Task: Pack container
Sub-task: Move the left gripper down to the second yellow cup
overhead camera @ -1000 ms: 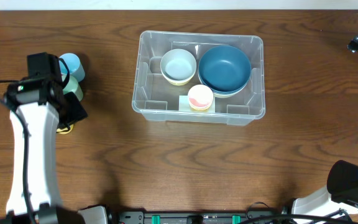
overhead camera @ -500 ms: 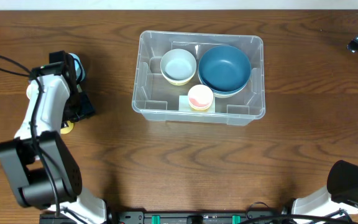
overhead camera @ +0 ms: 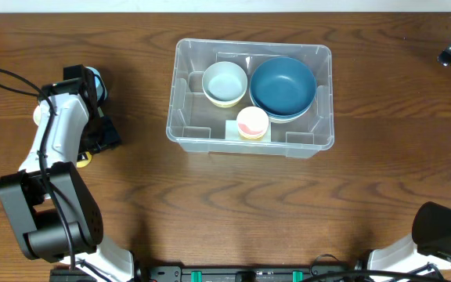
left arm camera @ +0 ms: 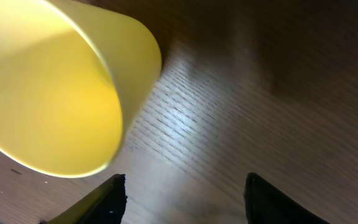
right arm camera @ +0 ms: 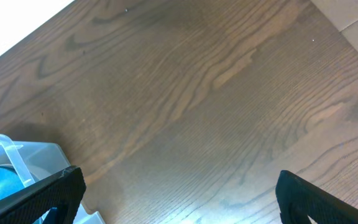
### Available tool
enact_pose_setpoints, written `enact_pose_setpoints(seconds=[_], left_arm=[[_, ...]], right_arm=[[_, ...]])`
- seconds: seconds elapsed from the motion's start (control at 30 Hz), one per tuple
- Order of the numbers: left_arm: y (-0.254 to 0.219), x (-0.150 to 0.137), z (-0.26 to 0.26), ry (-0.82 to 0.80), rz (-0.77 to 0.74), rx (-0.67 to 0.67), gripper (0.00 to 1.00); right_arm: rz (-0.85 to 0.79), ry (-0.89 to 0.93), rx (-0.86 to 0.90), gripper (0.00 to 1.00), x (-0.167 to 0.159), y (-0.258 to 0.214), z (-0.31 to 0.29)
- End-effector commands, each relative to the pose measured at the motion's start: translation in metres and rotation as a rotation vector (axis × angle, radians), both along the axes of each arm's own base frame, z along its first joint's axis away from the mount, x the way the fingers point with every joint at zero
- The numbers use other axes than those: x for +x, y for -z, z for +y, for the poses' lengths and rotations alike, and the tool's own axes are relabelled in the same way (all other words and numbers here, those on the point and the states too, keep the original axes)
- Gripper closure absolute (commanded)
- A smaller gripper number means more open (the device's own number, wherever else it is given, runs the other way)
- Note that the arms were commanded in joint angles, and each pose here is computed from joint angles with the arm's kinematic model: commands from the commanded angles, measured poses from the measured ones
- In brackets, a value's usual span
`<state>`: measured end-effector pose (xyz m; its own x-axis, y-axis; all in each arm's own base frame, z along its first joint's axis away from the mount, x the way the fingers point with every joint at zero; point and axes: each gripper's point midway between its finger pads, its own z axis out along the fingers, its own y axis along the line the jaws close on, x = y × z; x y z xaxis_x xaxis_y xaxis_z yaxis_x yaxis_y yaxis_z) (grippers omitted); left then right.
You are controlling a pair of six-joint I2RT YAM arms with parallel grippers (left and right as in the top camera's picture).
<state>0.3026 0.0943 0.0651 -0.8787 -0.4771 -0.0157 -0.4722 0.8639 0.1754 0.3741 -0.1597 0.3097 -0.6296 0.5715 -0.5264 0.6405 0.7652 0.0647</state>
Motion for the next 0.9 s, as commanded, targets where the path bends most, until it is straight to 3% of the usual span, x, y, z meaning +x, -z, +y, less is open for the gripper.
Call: enact_pose_setpoints(seconds=[0.0, 0.33, 0.53, 0.87], left_arm=[[0.001, 0.0, -0.013, 0.065, 0.005, -0.069, 0.42], [-0.033, 0.009, -0.031, 0.164, -0.107, -0.053, 0.41], [-0.058, 0.018, -0.003, 0.123, -0.213, 0.056, 0.37], [-0.06, 0.018, 0.03, 0.024, -0.252, 0.079, 0.33]], right_arm=[[0.003, 0.019, 0.003, 0.01, -0.001, 0.002, -0.003], [0.002, 0.019, 0.003, 0.01, -0.001, 0.002, -0.003], [0.002, 0.019, 0.003, 0.01, -0.001, 0.002, -0.003], [0.002, 0.019, 0.003, 0.01, -0.001, 0.002, -0.003]])
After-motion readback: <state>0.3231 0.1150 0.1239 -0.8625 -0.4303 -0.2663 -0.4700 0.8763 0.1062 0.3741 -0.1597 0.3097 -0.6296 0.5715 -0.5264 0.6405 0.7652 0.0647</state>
